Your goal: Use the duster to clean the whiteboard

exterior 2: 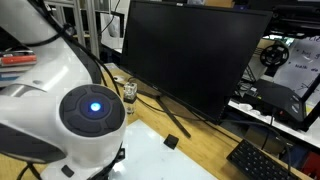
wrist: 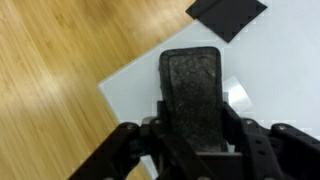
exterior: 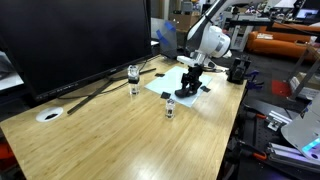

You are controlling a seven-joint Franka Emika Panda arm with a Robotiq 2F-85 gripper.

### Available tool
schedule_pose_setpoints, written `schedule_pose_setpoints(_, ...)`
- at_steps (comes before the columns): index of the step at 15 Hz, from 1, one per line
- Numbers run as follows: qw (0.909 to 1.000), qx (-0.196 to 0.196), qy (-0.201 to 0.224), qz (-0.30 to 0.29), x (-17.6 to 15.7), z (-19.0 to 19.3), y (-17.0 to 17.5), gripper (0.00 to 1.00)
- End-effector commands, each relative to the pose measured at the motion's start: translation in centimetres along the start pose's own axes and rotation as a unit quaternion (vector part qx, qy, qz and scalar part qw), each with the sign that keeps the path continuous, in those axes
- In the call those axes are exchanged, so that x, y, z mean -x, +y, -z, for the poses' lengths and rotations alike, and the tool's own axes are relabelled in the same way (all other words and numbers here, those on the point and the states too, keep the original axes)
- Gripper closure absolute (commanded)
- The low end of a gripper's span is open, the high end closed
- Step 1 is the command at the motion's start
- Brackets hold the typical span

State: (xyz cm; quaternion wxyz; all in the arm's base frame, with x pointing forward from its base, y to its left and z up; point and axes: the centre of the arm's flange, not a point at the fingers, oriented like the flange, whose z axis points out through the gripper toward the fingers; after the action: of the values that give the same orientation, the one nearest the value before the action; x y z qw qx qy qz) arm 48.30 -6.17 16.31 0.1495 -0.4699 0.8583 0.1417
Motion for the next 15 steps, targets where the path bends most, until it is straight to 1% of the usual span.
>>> schedule_pose_setpoints(1, 0.9998, 0.017, 0.009, -0.004, -1.9, -2.4, 2.3, 0.72)
schedule_pose_setpoints(6, 0.9996, 0.011, 0.026, 0.006, -2.1, -1.5, 3.7, 0.72)
schedule_pose_setpoints(8, 0.9991, 0.012, 0.033, 0.023, -2.0, -0.9, 4.6, 0.72)
schedule_pose_setpoints(10, 0.9978, -0.004, 0.04, 0.052, -1.9, 0.2, 5.5, 0.72)
schedule_pose_setpoints(12, 0.9941, -0.021, 0.061, 0.087, -1.6, 1.4, 6.4, 0.72)
schedule_pose_setpoints(15, 0.9834, -0.047, 0.101, 0.143, -0.9, 2.4, 7.4, 0.72)
